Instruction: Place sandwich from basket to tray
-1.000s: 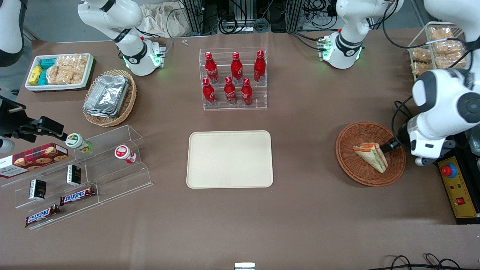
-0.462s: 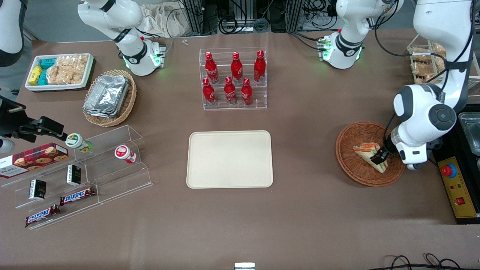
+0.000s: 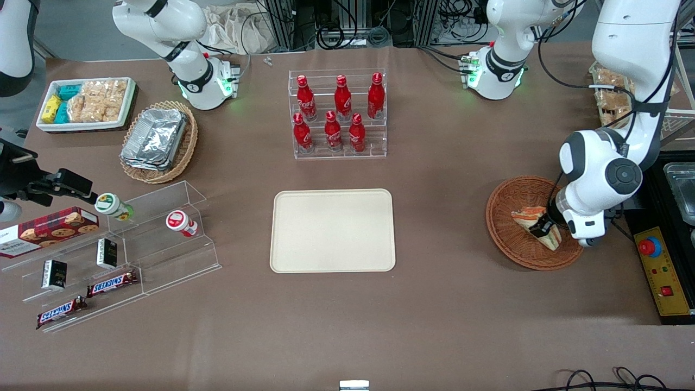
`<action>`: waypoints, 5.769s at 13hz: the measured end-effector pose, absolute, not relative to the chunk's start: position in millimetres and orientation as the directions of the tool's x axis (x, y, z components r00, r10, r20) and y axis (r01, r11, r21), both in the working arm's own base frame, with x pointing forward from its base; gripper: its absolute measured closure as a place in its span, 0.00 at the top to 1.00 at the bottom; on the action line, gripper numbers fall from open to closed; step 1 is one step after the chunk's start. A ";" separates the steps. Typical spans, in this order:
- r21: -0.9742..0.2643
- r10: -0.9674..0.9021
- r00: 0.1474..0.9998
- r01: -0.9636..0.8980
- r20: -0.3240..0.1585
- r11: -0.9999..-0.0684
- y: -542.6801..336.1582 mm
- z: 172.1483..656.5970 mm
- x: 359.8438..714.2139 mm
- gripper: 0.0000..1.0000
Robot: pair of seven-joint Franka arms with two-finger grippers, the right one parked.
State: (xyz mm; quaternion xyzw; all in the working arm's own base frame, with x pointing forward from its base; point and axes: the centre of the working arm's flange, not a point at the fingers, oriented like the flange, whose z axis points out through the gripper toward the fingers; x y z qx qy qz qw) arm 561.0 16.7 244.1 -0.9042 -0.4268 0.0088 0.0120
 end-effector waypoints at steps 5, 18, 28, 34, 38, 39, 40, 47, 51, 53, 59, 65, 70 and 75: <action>-0.028 0.787 0.617 0.787 -0.006 -0.617 -5.9 306.2 572.7 0.31; -0.099 0.361 0.917 0.349 -0.172 -0.932 -90.6 523.3 581.6 0.15; 0.020 -0.021 0.995 -0.019 -0.093 -1.000 -350.2 446.3 557.3 0.15; 0.103 0.048 0.994 0.058 -0.100 -0.993 -414.3 329.5 564.1 0.15; 0.144 0.048 0.994 0.061 -0.095 -0.988 -442.4 280.9 556.3 0.15; 0.145 0.047 0.994 0.061 -0.095 -0.988 -443.7 269.3 556.5 0.15; 0.137 0.044 0.994 0.057 -0.095 -0.989 -442.8 259.1 557.1 0.15; 0.082 0.012 0.998 0.017 -0.064 -0.997 -436.1 251.4 564.3 0.52; 0.004 0.006 0.995 0.006 -0.100 -1.000 -424.3 295.7 563.8 0.94; -0.051 -0.036 0.996 -0.041 -0.087 -0.998 -399.6 346.7 568.3 1.00; -0.152 -0.105 0.992 -0.115 -0.075 -0.982 -266.9 498.7 577.7 0.99; -0.099 -0.137 0.986 -0.146 -0.096 -0.984 -108.9 583.6 577.5 1.00; -0.110 0.006 0.993 -0.008 -0.119 -0.994 -31.7 593.5 576.4 1.00; -0.110 0.008 0.992 -0.005 -0.123 -0.994 -33.4 592.4 576.0 1.00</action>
